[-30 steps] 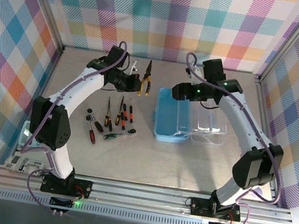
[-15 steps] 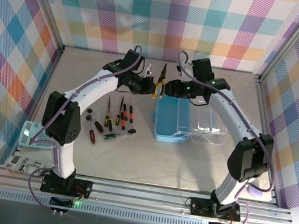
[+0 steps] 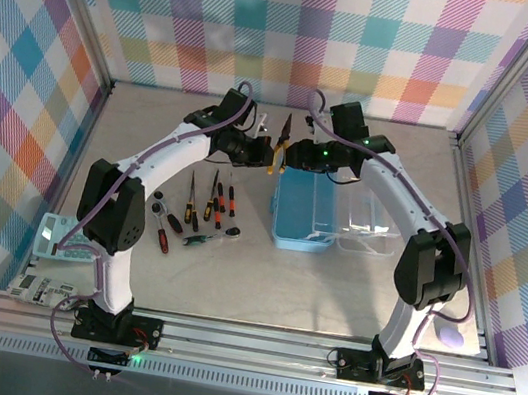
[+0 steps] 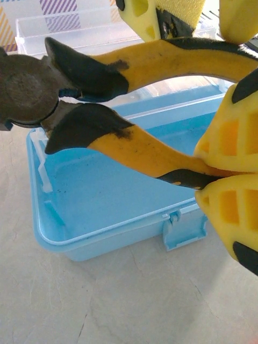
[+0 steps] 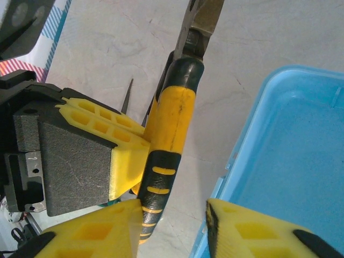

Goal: Pack the tool kit

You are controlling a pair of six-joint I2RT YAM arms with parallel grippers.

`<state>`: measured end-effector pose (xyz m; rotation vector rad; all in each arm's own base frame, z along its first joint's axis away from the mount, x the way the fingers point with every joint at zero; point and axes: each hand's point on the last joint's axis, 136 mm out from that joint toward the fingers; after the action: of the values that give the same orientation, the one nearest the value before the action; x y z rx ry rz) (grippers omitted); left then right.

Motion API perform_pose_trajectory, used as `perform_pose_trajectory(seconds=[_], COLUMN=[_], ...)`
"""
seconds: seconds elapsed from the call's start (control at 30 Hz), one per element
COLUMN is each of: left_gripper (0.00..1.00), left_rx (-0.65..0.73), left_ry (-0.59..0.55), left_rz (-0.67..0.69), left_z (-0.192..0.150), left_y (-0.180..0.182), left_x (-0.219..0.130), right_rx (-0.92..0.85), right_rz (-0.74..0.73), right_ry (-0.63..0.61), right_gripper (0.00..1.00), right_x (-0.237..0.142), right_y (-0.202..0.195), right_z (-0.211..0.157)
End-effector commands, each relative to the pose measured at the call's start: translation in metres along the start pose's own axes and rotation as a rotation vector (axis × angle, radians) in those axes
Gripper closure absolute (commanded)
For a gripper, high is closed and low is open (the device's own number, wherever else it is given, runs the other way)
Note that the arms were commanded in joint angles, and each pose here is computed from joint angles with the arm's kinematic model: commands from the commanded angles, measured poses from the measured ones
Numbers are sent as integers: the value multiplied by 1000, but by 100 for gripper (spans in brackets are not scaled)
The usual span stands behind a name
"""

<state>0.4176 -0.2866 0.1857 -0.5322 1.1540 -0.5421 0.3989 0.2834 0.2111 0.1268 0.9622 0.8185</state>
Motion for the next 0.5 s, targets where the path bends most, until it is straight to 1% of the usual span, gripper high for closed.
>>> perform_pose_trajectory(seconds=[0.0,0.1,0.2,0.27,0.3,0.37,0.43,0.47], left_gripper=[100,100,100,100,100,100,100,100], left_rx=[51,52,51,51,51,52,53,54], left_ry=[-22,-22,-20,-21,-24,-26,-29,-30], left_rz=[-115,-115,-117,-120,-120,-120,-117,-114], left_z=[7,6,6,5,6,5,4,3], left_y=[-37,-36,-36,-38,-38,-38,-38,-38], left_x=[-8,-7,-7,-8,-9,-11,-13,-15], right_rx=[-38,-48,-45,-40,-38,-35,-35,-41], right_rz=[68,85,92,90,87,65,27,11], right_ry=[-36,-46,-38,-32,-30,-28,-28,-26], right_gripper=[57,55,54,58,63,78,95,100], right_x=[8,6,10,12,12,12,7,4], right_y=[19,24,24,23,23,20,16,15], right_z=[15,17,15,13,13,12,11,10])
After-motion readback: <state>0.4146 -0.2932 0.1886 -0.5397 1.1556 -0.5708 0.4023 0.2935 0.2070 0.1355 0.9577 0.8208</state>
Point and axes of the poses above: each hand's point on the last joint's axis, 136 mm out from that joint toward the fingers, its own x axis out along the fingers, its own y axis along the line the jaws close on, z = x × y, and after that the axes turned 9 degrees about -x, right-handed
